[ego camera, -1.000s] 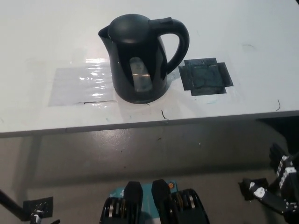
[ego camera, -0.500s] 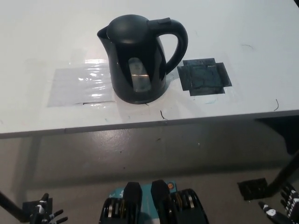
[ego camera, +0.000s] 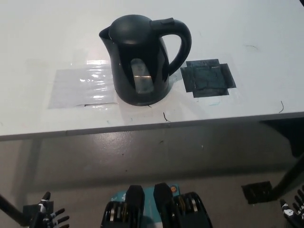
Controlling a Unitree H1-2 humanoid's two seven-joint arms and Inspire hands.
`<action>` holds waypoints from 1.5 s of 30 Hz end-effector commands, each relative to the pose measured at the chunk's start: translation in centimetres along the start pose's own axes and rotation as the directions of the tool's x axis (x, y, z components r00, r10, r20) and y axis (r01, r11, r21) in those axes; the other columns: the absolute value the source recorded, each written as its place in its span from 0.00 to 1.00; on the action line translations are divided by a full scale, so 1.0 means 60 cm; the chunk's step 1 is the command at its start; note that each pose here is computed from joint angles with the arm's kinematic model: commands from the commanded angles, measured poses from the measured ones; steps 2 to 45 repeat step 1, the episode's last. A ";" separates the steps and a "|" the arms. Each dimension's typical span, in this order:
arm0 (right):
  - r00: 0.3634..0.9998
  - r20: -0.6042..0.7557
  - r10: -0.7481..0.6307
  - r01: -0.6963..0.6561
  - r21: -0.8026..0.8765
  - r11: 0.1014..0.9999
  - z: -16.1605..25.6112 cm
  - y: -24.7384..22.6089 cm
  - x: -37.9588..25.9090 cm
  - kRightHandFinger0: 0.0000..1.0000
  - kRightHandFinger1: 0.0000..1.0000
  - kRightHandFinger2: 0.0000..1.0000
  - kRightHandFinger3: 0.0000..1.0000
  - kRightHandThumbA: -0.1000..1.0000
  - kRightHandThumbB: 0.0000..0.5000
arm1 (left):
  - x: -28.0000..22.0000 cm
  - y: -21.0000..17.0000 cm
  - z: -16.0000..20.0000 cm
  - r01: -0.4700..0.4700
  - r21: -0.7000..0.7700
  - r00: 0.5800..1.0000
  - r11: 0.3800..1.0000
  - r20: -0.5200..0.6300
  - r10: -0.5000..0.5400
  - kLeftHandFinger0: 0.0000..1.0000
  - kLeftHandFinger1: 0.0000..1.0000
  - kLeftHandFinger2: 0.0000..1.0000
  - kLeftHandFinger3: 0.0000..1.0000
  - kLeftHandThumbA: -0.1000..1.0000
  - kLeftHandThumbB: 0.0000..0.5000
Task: The robot uses its right hand to push down on the lid of a kettle kept in the middle of the desk to close it
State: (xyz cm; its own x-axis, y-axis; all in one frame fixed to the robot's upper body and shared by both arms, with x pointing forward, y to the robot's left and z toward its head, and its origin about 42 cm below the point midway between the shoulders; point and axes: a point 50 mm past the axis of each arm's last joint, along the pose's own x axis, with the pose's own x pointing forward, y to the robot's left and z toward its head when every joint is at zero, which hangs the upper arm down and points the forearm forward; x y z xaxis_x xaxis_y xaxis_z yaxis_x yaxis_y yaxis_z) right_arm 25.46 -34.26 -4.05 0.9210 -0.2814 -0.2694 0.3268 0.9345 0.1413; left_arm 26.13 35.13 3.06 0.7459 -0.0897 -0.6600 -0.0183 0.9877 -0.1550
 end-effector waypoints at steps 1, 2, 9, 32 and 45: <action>0.991 0.125 0.045 -0.048 0.022 0.999 0.024 0.005 0.012 1.00 1.00 1.00 1.00 0.67 0.00 | -0.006 0.011 0.019 -0.005 0.016 1.000 1.000 0.005 0.005 1.00 1.00 1.00 1.00 1.00 0.18; 0.991 0.125 0.045 -0.048 0.022 0.999 0.024 0.005 0.012 1.00 1.00 1.00 1.00 0.67 0.00 | -0.006 0.011 0.019 -0.005 0.016 1.000 1.000 0.005 0.005 1.00 1.00 1.00 1.00 1.00 0.18; 0.991 0.125 0.045 -0.048 0.022 0.999 0.024 0.005 0.012 1.00 1.00 1.00 1.00 0.67 0.00 | -0.006 0.011 0.019 -0.005 0.016 1.000 1.000 0.005 0.005 1.00 1.00 1.00 1.00 1.00 0.18; 0.991 0.125 0.045 -0.048 0.022 0.999 0.024 0.005 0.012 1.00 1.00 1.00 1.00 0.67 0.00 | -0.006 0.011 0.019 -0.005 0.016 1.000 1.000 0.005 0.005 1.00 1.00 1.00 1.00 1.00 0.18; 0.991 0.125 0.045 -0.048 0.022 0.999 0.024 0.005 0.012 1.00 1.00 1.00 1.00 0.67 0.00 | -0.006 0.011 0.019 -0.005 0.016 1.000 1.000 0.005 0.005 1.00 1.00 1.00 1.00 1.00 0.18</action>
